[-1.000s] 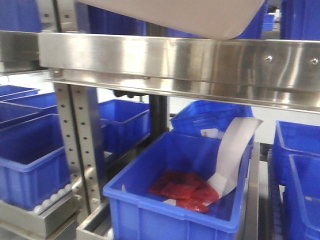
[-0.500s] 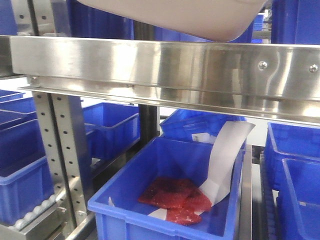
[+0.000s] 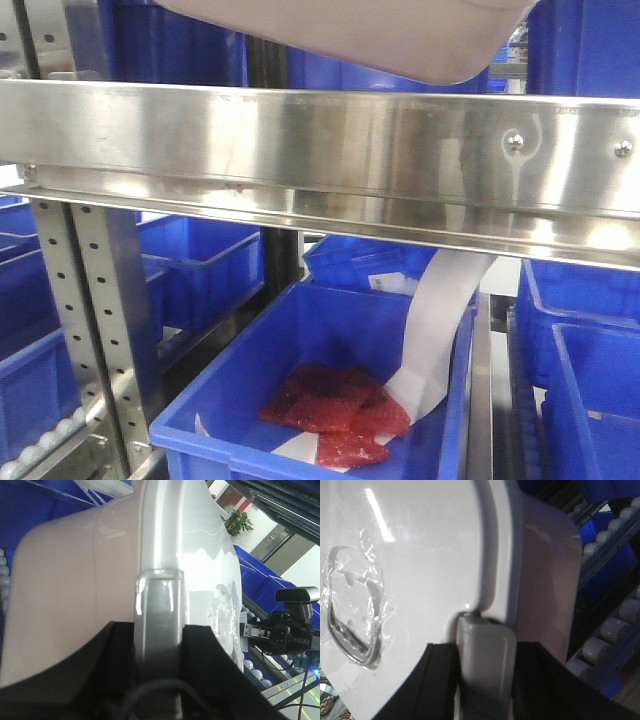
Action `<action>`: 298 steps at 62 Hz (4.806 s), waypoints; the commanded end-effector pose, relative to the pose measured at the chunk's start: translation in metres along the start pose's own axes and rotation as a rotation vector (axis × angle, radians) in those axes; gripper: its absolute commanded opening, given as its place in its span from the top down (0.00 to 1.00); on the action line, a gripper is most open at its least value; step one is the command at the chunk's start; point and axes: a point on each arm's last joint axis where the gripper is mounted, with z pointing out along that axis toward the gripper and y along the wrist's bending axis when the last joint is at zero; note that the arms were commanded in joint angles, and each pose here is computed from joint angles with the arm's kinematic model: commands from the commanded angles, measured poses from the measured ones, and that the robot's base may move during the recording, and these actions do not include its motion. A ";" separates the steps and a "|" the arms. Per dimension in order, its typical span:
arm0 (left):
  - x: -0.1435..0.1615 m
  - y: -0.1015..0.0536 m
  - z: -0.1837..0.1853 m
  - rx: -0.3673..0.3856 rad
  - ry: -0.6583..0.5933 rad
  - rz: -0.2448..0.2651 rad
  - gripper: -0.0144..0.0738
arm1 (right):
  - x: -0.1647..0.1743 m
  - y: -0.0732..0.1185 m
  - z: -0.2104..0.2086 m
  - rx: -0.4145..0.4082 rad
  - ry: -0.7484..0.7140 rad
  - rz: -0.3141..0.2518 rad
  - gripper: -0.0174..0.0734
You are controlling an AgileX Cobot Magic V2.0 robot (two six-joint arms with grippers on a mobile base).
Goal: Grab white bin and place on right shelf
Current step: 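Approach the shelf rack, holding the bin above the upper shelf, then lower the bin onto the upper shelf with both grippers, then open both grippers and release the bin's side clips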
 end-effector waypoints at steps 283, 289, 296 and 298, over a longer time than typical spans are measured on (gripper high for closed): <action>-0.024 -0.012 -0.028 -0.430 0.370 0.265 0.97 | 0.033 0.079 -0.087 0.482 -0.272 -0.334 0.73; -0.016 -0.018 -0.027 -0.503 0.362 0.304 0.97 | 0.056 0.079 -0.100 0.548 -0.346 -0.346 0.73; 0.000 -0.029 -0.028 -0.518 0.294 0.335 0.97 | 0.078 0.088 -0.116 0.580 -0.444 -0.383 0.73; 0.006 -0.031 -0.030 -0.526 0.264 0.339 0.97 | 0.084 0.092 -0.120 0.581 -0.467 -0.396 0.73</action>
